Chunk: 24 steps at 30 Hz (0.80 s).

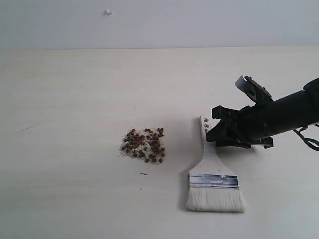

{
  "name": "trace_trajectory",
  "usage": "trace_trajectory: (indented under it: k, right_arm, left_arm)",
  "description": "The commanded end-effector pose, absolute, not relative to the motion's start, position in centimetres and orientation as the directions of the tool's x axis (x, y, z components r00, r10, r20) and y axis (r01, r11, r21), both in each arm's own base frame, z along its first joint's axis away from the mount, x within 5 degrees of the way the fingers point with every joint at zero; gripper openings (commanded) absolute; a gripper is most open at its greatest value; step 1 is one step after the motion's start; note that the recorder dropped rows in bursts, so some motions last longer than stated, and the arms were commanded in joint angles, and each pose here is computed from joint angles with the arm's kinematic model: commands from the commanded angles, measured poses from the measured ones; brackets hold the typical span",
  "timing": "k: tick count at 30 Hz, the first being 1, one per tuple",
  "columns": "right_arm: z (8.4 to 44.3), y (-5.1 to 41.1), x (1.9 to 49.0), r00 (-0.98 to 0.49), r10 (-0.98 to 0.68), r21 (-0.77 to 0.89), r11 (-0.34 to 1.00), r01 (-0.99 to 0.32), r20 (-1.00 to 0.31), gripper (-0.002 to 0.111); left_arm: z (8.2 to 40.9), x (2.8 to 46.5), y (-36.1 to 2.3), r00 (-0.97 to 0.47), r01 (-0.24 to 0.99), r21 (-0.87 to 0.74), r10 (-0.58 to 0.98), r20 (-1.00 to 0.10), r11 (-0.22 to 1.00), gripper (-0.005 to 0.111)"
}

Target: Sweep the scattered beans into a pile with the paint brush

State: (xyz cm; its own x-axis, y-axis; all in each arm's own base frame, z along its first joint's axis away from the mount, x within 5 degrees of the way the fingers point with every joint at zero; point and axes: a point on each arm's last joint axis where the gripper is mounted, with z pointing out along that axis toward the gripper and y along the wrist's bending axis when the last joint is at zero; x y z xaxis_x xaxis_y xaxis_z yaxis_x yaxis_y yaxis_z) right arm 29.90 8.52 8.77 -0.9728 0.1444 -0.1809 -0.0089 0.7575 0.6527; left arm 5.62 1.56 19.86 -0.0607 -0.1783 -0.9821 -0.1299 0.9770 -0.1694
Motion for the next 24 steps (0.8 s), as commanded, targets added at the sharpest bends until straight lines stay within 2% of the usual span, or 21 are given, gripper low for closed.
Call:
trace_trajectory:
  k: [1, 6, 11, 12, 14, 16, 17, 19, 24]
  right_arm:
    - [9.4, 8.1, 30.2, -0.963, 0.165, 0.622, 0.783, -0.004, -0.213, 0.042]
    - [12.4, 7.9, 30.4, -0.936, 0.177, 0.611, 0.79, -0.049, -0.304, 0.054]
    - [17.1, 7.7, 29.8, -0.882, 0.135, 0.568, 0.806, -0.167, -0.451, 0.053]
    - [18.1, 7.7, 29.4, -0.871, 0.11, 0.556, 0.806, -0.204, -0.479, 0.048]
    - [19.7, 7.7, 28.6, -0.853, 0.046, 0.529, 0.801, -0.279, -0.52, 0.031]
    - [21.3, 7.8, 27.4, -0.836, -0.028, 0.503, 0.787, -0.357, -0.549, 0.007]
    - [21.9, 7.8, 27.0, -0.831, -0.046, 0.497, 0.782, -0.375, -0.554, 0.0]
    - [23.0, 7.7, 25.9, -0.836, 0.007, 0.519, 0.786, -0.334, -0.549, 0.0]
    - [24.6, 6.4, 21.8, -0.735, 0.137, 0.477, 0.835, -0.276, -0.664, 0.0]
  left_arm:
    - [19.8, 5.6, 1.6, -0.055, -0.134, -0.17, -0.179, -0.982, 0.976, 0.0]
    - [19.8, 5.6, 1.6, -0.055, -0.134, -0.17, -0.179, -0.982, 0.976, 0.0]
    - [19.8, 5.6, 1.6, -0.055, -0.134, -0.17, -0.179, -0.982, 0.976, 0.0]
    - [19.8, 5.6, 1.6, -0.055, -0.134, -0.17, -0.179, -0.982, 0.976, 0.0]
    - [19.8, 5.6, 1.6, -0.055, -0.134, -0.17, -0.179, -0.982, 0.976, 0.0]
    - [19.8, 5.6, 1.6, -0.055, -0.134, -0.17, -0.179, -0.982, 0.976, 0.0]
    - [19.8, 5.6, 1.6, -0.055, -0.134, -0.17, -0.179, -0.982, 0.976, 0.0]
    - [19.8, 5.6, 1.6, -0.055, -0.134, -0.17, -0.179, -0.982, 0.976, 0.0]
    - [19.8, 5.6, 1.6, -0.055, -0.134, -0.17, -0.179, -0.982, 0.976, 0.0]
